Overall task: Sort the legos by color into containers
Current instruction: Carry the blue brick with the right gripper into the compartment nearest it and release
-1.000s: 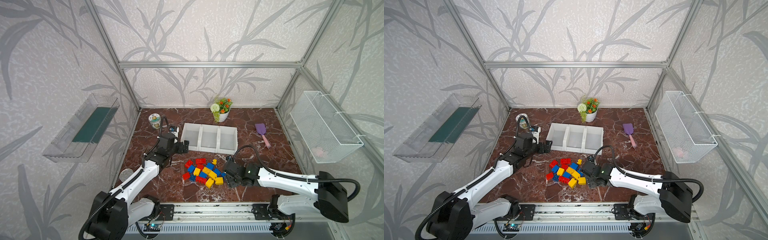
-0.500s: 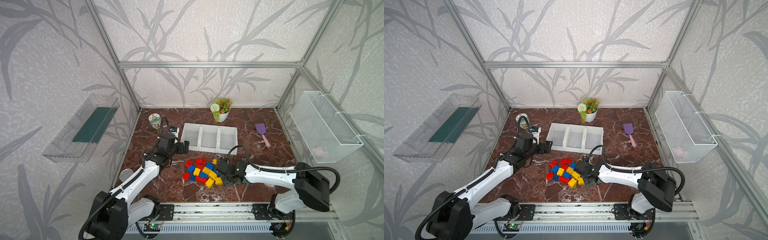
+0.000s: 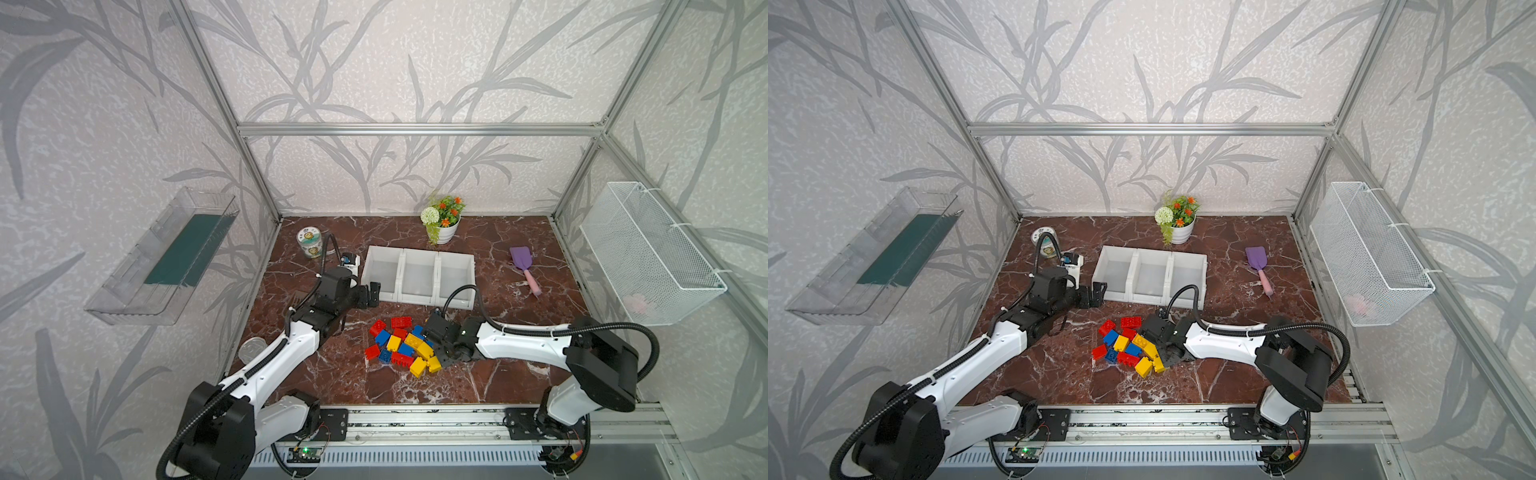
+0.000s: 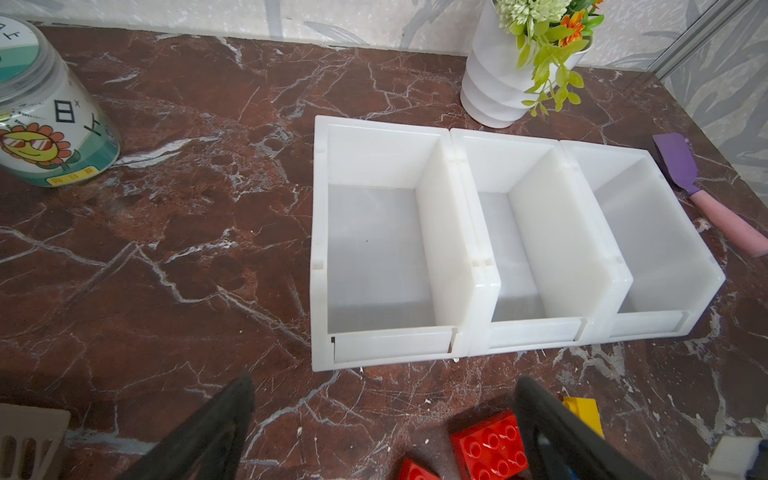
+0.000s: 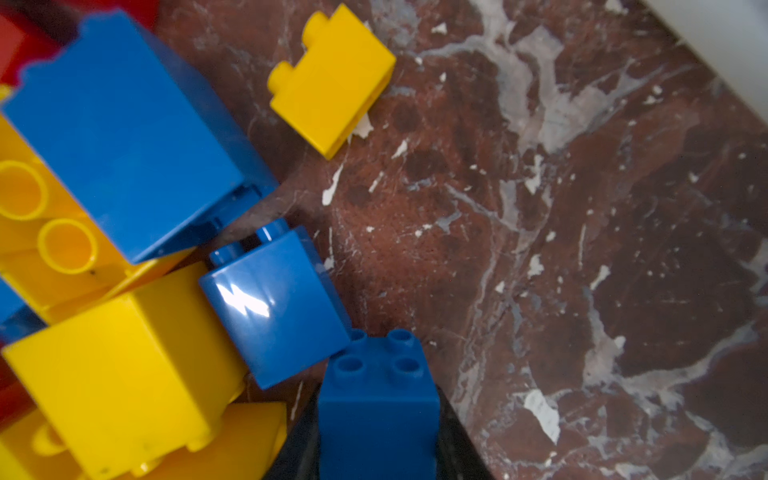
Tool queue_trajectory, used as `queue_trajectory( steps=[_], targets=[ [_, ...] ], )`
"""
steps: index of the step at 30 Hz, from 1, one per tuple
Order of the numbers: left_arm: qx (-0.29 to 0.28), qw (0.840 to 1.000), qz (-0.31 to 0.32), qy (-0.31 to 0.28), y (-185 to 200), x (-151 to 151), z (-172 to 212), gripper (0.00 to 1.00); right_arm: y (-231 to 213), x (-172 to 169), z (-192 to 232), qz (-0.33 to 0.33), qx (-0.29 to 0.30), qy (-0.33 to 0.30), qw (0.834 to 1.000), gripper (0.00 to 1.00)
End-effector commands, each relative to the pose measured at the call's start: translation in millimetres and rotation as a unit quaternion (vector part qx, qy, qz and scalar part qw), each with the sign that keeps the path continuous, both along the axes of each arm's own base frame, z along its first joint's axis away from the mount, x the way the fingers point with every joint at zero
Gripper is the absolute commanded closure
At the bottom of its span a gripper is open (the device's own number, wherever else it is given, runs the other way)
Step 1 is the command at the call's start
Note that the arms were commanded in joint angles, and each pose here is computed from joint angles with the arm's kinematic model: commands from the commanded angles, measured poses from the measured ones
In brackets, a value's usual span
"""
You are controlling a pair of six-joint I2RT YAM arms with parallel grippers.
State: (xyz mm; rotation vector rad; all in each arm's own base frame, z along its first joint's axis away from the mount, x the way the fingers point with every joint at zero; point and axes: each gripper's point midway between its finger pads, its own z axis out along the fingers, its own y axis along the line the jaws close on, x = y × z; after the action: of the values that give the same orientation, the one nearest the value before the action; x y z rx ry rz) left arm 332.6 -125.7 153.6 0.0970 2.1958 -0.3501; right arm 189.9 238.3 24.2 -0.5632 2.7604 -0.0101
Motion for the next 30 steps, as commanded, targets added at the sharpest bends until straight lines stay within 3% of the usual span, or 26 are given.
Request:
queue_trajectory(
  steps=[1,9,13,20,30],
  targets=[
    [-0.014,1.000,0.001,0.000,-4,0,1,0.01,-3,3,21,0.004,0.008,-0.015,1.000,0.68],
    [-0.027,1.000,-0.004,0.007,-8,-1,1,0.01,-21,76,102,-0.014,0.065,-0.110,0.992,0.69],
    [-0.028,1.000,-0.005,0.011,-8,-3,3,0.01,-31,118,124,-0.034,0.090,-0.128,0.987,0.70],
    [-0.039,0.999,-0.013,0.016,-14,-9,4,0.01,-37,166,119,-0.054,0.080,-0.121,0.988,0.71],
    [-0.040,0.999,-0.027,0.014,-23,-16,3,0.01,-29,186,90,-0.063,0.063,-0.077,0.993,0.71]
  ],
)
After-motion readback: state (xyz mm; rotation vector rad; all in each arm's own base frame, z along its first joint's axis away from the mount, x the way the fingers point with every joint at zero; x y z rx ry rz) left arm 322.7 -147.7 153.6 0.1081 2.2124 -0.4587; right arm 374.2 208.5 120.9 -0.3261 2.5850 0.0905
